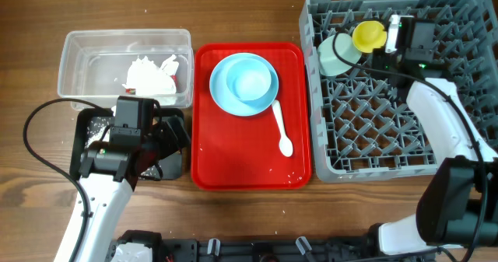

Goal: Sort waste into correct bins and load items into the dishwasher rack
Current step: 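Lower the yellow cup into the rack's back corner with the right gripper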

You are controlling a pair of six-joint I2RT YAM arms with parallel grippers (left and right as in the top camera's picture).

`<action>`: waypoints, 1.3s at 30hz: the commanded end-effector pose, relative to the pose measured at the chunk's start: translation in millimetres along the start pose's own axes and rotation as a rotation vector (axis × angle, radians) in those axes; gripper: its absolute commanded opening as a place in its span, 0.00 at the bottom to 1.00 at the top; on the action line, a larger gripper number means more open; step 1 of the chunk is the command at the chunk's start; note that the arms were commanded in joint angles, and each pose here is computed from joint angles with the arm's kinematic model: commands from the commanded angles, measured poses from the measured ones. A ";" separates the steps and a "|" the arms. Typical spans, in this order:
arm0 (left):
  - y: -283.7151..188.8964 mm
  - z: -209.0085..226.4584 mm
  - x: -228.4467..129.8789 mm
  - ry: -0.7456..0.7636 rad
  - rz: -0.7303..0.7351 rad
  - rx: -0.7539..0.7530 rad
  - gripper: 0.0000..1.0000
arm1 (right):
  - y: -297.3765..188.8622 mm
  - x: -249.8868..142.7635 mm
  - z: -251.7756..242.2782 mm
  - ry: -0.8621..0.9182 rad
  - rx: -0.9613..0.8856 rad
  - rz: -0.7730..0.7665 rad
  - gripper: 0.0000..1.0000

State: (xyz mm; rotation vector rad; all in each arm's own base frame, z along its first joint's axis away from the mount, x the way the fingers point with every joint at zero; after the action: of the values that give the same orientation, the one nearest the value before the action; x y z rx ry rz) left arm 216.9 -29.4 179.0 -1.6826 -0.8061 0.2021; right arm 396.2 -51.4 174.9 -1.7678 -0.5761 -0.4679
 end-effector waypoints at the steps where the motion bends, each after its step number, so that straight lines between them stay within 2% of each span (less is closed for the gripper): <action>1: 0.4 0.7 1.1 -0.002 -0.001 0.000 1.00 | 3.8 -8.1 -19.3 0.080 -0.058 0.037 0.17; 6: 0.3 0.6 1.2 -0.002 -0.002 0.000 1.00 | -24.0 15.5 9.6 0.059 0.302 -0.131 0.06; 8: 0.4 0.6 1.2 -0.002 -0.001 0.000 1.00 | -42.2 24.6 19.8 0.069 0.439 -0.199 0.04; 10: 0.4 0.6 1.2 -0.002 -0.001 0.000 1.00 | -48.1 26.6 23.8 0.082 0.491 -0.214 0.04; 14: 0.4 0.6 1.2 -0.002 -0.001 0.000 1.00 | -31.3 21.7 15.9 0.087 0.383 -0.172 0.04; 20: 0.4 0.5 1.3 -0.002 -0.002 0.000 1.00 | 22.0 12.4 9.3 0.091 0.248 -0.113 0.04; 23: 0.4 0.5 1.3 -0.002 -0.002 0.000 1.00 | 23.8 5.3 -6.2 0.102 0.108 -0.064 0.04; 29: 0.3 0.5 1.3 -0.002 -0.002 -0.001 1.00 | 20.1 -9.5 -21.4 0.128 -0.053 0.033 0.04; 32: 0.3 0.6 1.2 -0.002 -0.002 0.000 1.00 | 14.5 -14.0 -23.1 0.130 -0.067 0.061 0.04; 34: 0.4 0.5 1.3 -0.002 -0.002 0.000 1.00 | -6.3 -0.1 -19.5 0.153 0.014 -0.021 0.04; 37: 0.3 0.5 1.3 -0.002 -0.002 -0.001 1.00 | -63.6 40.5 -0.1 0.105 0.323 -0.300 0.05; 38: 0.3 0.5 1.3 -0.002 -0.002 -0.001 1.00 | -93.4 59.6 9.6 0.075 0.474 -0.452 0.04; 39: 0.3 0.5 1.3 -0.002 -0.002 -0.001 1.00 | -98.2 66.2 9.3 0.085 0.491 -0.495 0.04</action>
State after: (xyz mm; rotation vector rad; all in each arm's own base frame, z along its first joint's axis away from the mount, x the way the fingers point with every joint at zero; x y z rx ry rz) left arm 217.0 -29.4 179.0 -1.6826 -0.8061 0.2021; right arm 393.7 -39.8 250.2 -1.4158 -0.8014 -0.6884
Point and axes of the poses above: each gripper's point midway between its finger pads, its own y axis out along the fingers, its own z axis along the line the jaws close on, x = y × z, the point moved 7 cm from there along -y, back along the fingers, and after that the axes turned 8 degrees about -y, right-handed, at the moved point
